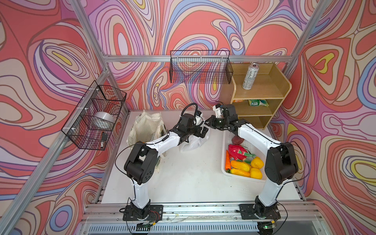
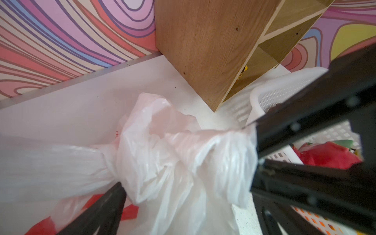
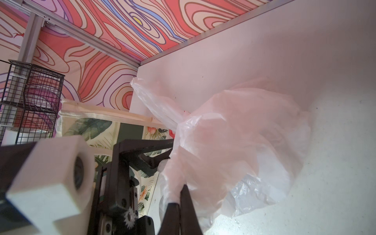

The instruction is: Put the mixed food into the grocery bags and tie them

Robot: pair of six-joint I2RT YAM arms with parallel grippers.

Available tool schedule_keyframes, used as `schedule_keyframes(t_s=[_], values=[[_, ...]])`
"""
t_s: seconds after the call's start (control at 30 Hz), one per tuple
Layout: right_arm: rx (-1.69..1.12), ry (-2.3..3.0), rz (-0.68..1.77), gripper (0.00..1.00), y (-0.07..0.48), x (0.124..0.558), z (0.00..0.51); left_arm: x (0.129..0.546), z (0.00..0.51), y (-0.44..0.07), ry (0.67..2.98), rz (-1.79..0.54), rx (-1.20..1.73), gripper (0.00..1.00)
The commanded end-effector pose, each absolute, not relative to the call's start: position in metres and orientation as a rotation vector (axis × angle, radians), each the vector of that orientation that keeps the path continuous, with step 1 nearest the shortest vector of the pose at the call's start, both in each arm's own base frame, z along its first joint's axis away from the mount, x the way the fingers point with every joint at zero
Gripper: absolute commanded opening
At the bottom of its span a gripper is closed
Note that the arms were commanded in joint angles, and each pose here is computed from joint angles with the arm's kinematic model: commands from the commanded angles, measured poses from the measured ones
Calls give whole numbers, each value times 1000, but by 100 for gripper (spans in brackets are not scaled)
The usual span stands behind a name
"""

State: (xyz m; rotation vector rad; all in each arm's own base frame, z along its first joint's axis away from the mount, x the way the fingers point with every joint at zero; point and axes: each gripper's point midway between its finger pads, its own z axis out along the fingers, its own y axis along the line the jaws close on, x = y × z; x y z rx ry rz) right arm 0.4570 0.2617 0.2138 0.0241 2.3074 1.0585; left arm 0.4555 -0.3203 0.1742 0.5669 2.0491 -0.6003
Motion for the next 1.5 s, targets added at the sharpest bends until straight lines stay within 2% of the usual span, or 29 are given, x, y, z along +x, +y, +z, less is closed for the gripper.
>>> schedule_keyframes(t_s=[0.0,0.1,0.23,0.3,0.37,0.47,0.57,0.7,0.8,1.07,1.27,1.47], values=[[-5,2299,1065,0,268,457,217,465,177,-325,2017,-609,530,100],[-1,2299,1068,0,268,457,217,466,176,-330,2017,-632,539,76],[-1,2284,1071,0,268,457,225,467,171,-333,2024,-651,533,29],[-4,2273,1071,15,268,458,231,467,172,-332,2016,-652,525,17],[-3,2261,1077,35,267,457,240,468,173,-332,2016,-648,523,2],[2,2204,1062,54,260,456,267,468,175,-331,2012,-643,520,0],[55,2113,1038,59,241,455,304,467,182,-330,1999,-654,520,0],[152,1998,980,60,200,445,350,466,222,-324,1940,-697,491,0],[214,1943,931,60,175,431,371,465,280,-311,1858,-724,460,0],[263,1956,904,60,161,409,372,448,430,-254,1696,-667,432,0],[188,2073,981,59,199,412,342,426,513,-189,1594,-538,370,0],[-58,2221,1062,60,311,406,308,413,561,-122,1545,-401,269,0]])
